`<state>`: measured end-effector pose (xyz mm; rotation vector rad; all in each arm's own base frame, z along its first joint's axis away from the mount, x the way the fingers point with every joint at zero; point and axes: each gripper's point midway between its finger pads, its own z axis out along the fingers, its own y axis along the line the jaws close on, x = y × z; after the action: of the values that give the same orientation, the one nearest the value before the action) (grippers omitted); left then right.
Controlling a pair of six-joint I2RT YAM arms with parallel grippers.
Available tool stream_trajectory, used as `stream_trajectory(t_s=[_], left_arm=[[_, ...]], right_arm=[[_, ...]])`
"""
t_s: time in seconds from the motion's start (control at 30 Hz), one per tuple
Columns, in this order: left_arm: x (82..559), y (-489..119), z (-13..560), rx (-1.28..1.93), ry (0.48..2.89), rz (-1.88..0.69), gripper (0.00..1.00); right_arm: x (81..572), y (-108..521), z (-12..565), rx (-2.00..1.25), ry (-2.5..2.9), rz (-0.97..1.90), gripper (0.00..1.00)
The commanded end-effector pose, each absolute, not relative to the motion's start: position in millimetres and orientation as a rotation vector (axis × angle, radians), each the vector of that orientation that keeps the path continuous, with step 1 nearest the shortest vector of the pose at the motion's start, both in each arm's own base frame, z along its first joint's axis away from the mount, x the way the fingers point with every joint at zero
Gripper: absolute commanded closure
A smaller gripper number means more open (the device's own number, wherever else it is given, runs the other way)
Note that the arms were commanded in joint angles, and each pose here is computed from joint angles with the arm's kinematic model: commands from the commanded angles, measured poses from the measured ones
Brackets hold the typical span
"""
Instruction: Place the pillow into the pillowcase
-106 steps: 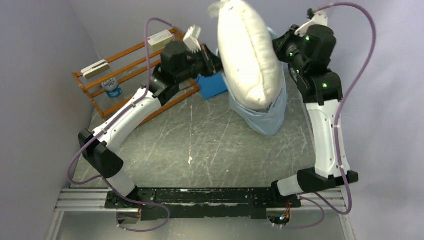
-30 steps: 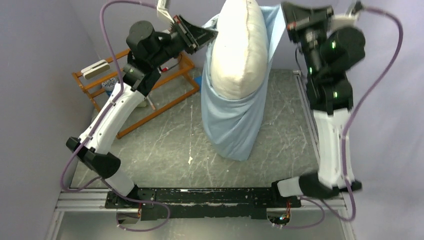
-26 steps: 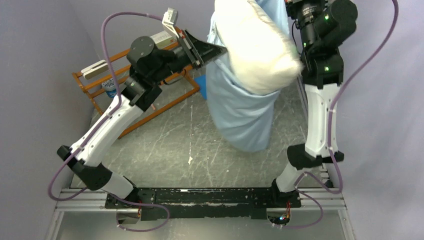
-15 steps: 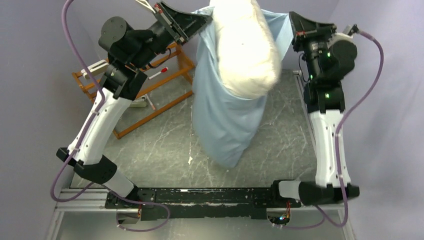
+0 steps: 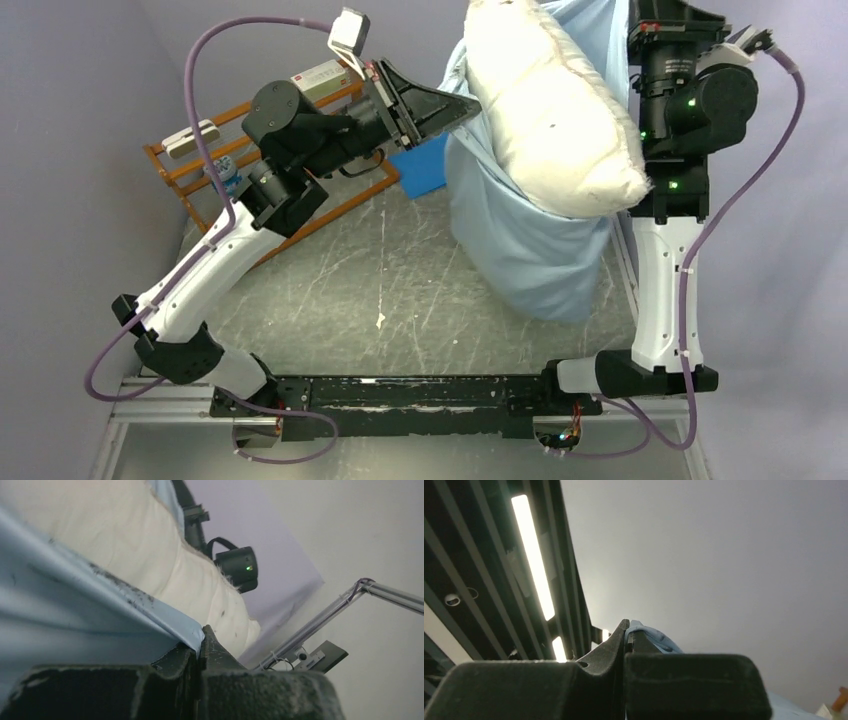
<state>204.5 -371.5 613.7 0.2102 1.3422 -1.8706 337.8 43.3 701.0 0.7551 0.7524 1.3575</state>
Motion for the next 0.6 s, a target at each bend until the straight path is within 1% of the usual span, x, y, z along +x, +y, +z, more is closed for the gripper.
stream_trajectory(t_s=[0.0,0.07,0.17,0.23,0.3,0.4,0.57], left_arm=[[205,-327,682,0.204,1.091,-1.794,0.95],[236,-304,692,0.157,1.093,-1.713,0.95],[279,-262,682,0.005,1.132,-1.605,0.95],[289,-242,677,-0.046,1.123,-1.612,0.95],[298,-234,665,-0.056,1.164,-1.648,0.95],[314,-215,646,-0.074,1.209,-1.683,0.95],[340,-163,631,-0.167,1.225,-1.645,0.95]], right_arm=[[314,47,704,0.691,0.695,1.451,1.00],[312,43,689,0.723,0.713,1.417,1.00],[320,16,676,0.814,0.717,1.196,1.00],[327,-1,675,0.868,0.736,1.048,1.00],[339,-9,674,0.894,0.759,0.968,1.00],[362,-17,662,0.945,0.795,0.915,1.00],[384,-63,628,1.030,0.825,0.857,1.00]])
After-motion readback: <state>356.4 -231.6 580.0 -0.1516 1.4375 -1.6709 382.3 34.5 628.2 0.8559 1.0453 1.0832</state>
